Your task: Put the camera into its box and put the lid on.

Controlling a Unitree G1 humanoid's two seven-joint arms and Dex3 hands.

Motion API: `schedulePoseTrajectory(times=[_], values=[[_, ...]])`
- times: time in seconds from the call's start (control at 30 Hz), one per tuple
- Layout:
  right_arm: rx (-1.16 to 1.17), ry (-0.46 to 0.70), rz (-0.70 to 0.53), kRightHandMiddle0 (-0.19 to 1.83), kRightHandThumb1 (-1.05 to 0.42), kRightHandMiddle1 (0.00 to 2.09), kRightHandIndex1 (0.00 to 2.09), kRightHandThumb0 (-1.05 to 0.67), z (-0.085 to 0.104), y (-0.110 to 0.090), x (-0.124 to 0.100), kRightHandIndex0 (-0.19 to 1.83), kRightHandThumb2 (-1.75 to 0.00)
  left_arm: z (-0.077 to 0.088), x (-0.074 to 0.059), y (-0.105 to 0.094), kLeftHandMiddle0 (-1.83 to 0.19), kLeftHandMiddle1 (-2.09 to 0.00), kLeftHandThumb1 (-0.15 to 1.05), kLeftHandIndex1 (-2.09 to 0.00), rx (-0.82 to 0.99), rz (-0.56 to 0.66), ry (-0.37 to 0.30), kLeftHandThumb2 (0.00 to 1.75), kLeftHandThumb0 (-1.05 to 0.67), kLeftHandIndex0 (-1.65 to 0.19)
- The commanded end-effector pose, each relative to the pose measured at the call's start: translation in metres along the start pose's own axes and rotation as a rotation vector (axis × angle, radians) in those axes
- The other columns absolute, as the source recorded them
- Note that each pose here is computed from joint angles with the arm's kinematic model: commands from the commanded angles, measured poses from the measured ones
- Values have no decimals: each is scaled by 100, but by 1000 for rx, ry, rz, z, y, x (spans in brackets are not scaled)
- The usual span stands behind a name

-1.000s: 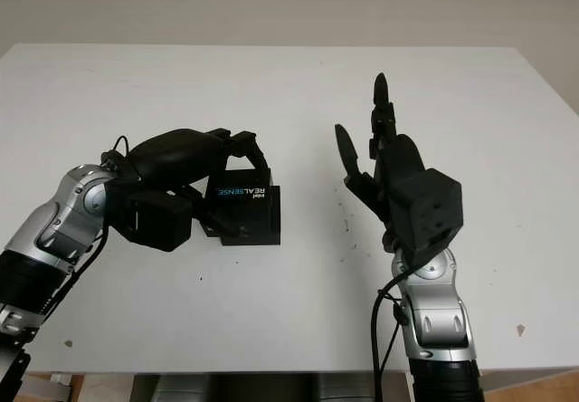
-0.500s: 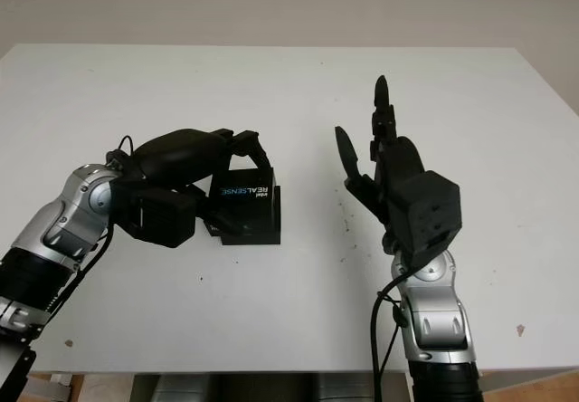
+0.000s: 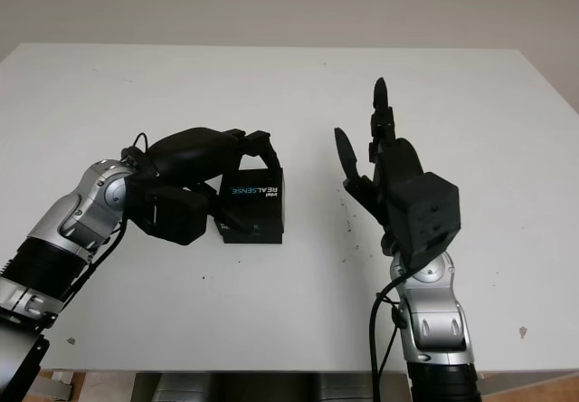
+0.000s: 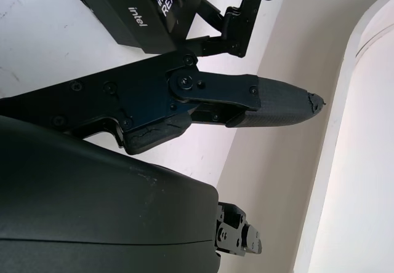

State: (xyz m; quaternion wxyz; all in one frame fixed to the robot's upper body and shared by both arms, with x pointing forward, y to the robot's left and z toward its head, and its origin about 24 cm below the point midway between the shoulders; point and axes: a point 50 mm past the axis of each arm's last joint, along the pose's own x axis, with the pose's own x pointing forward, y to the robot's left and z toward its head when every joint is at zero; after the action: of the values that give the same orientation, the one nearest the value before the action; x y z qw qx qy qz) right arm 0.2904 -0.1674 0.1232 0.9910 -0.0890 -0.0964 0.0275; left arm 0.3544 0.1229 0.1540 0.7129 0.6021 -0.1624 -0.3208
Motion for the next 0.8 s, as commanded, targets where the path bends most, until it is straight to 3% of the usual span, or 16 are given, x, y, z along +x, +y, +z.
schedulePoseTrajectory(times=[0.0, 0.43, 0.73, 0.77], values=[[-1, -16, -5, -19, -105, 0, 0, -81, 4, 0, -1, -19, -52, 7, 7, 12, -73, -209, 97, -209, 14, 37, -21, 5, -14, -47], [9, -21, -2, -19, -105, 0, 0, -81, 4, 0, -1, -19, -51, 7, 11, 7, -80, -209, 97, -209, 29, 11, -12, 5, -13, -55], [12, -23, 6, -19, -105, 0, 0, -80, 4, -1, -2, -19, -52, 5, 8, -2, -72, -209, 97, -209, 38, 12, -6, 5, -13, -45], [9, -20, 4, -19, -105, 0, 0, -81, 4, -1, -2, -19, -52, 5, 8, -3, -60, -209, 96, -209, 67, 10, 1, 5, -19, -31]])
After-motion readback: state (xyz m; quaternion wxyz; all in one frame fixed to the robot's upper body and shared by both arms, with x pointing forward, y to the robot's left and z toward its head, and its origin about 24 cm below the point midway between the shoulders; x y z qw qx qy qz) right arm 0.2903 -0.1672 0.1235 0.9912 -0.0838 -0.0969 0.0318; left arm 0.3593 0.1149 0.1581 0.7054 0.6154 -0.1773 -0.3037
